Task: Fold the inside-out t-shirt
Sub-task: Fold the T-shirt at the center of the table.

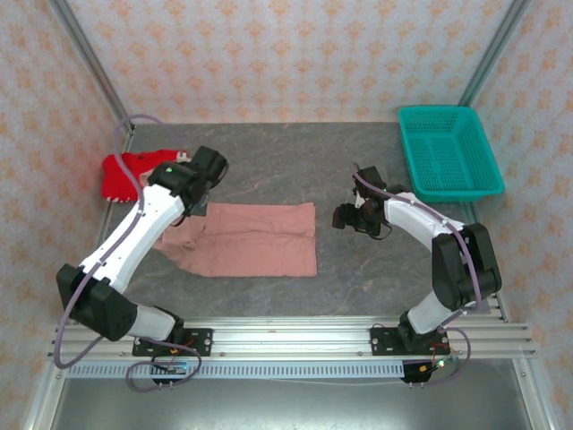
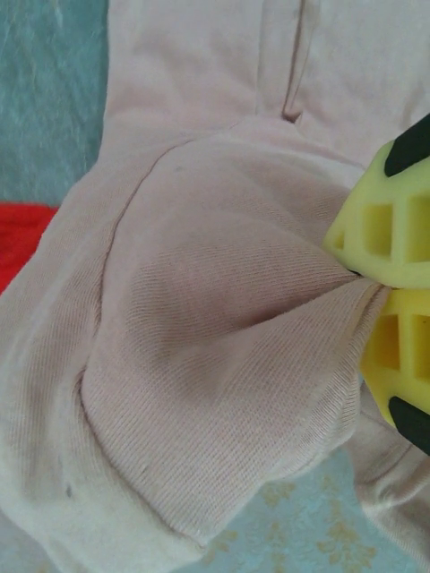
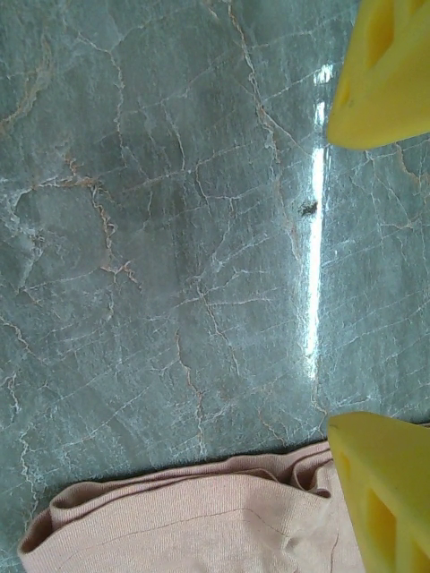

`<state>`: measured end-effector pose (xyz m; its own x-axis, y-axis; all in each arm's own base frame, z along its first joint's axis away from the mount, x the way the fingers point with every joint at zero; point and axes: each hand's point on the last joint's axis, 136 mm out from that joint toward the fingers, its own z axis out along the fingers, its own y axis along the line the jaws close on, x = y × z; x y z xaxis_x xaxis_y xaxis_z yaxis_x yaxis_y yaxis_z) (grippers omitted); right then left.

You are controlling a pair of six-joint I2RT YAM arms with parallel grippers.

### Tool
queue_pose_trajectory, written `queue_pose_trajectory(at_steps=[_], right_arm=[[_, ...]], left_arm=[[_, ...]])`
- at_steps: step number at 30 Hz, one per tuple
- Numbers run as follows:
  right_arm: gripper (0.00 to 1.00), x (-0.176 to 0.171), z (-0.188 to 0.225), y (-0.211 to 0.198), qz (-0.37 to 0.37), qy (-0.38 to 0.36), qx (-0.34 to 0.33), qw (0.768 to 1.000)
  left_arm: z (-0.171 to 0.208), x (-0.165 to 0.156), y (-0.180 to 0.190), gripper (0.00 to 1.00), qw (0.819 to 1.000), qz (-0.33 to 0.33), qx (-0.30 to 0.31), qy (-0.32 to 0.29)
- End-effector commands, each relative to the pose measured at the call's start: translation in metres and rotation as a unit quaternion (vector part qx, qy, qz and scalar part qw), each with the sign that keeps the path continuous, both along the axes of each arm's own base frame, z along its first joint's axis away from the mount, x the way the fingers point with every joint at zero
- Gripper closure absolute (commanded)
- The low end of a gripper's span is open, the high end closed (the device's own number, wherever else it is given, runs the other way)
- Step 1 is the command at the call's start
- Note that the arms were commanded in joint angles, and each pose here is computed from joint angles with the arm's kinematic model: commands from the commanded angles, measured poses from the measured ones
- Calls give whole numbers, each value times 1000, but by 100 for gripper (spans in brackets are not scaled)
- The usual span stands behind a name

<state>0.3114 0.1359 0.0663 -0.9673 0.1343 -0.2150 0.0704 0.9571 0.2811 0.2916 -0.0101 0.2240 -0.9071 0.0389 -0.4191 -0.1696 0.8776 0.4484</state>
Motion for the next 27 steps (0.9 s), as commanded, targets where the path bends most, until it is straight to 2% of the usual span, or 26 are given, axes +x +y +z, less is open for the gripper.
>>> queue_pose_trajectory(at_steps=[1, 7, 16, 24, 27], right_arm=[[23, 4, 12, -3, -1, -16, -5, 1000], [22, 1, 11, -6, -3, -16, -10, 1000], [22, -4, 10, -12, -9, -16, -17, 1000], [22, -9, 5, -22, -24, -12, -26, 999], [22, -11, 3, -27, -33, -10, -30, 999]], left_arm=[[5, 2, -19, 100, 999, -19, 36, 12], [-15, 15, -82, 100, 995, -76, 57, 38], [-71, 24, -160, 100, 980, -150, 91, 95], [-107, 22, -200, 100, 976, -168, 31, 133], [-124, 25, -221, 100, 977, -162, -16, 137]])
